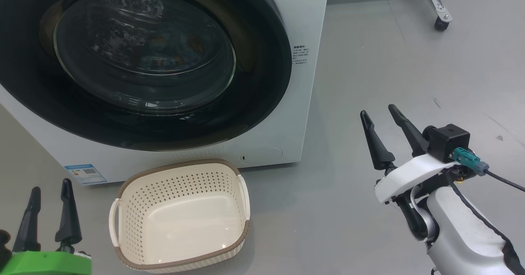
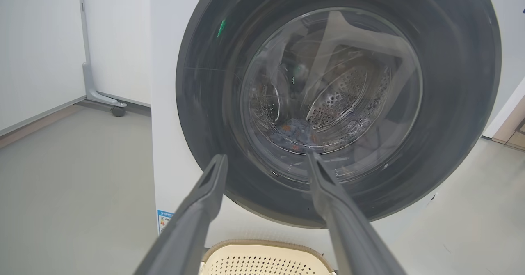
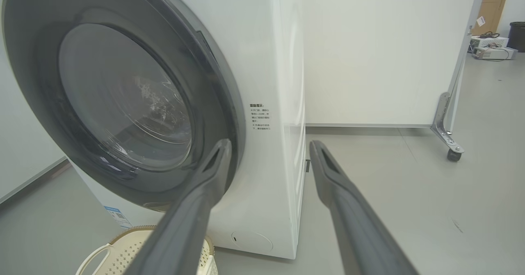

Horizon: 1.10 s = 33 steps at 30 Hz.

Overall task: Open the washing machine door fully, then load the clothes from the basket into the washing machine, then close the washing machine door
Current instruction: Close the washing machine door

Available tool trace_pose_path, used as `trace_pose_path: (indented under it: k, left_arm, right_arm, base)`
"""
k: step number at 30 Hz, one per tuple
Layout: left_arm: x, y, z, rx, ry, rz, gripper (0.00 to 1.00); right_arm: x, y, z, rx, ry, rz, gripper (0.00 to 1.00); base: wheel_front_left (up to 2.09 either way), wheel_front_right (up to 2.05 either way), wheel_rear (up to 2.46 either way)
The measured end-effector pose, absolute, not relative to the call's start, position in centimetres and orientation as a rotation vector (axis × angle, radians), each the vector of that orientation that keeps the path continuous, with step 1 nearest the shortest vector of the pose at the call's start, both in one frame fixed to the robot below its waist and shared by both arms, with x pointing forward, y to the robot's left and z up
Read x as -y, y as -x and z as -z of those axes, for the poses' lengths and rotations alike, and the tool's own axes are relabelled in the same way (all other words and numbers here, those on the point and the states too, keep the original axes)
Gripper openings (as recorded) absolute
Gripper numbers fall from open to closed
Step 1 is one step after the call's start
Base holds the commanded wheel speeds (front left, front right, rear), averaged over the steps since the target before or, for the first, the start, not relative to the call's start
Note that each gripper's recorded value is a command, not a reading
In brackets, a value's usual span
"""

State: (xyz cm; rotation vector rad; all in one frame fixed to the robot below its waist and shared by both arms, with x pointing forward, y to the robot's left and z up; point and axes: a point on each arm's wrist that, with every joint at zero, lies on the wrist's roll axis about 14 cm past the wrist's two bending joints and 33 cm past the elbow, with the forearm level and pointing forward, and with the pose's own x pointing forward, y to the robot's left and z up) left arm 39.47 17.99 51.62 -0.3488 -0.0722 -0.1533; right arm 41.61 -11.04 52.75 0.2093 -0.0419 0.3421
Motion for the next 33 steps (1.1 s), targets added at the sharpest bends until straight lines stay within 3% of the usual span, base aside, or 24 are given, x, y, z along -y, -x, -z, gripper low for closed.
trace_pose_path:
  k: [33]
  left_arm:
    - [-17.6, -39.4, -52.0, 0.081, 0.344, 0.172, 1.0]
  right_arm:
    - [12.7, -40.7, -51.9, 0.039, -0.205, -0.292, 1.0]
  base:
    - [0.0, 0.0, 0.0]
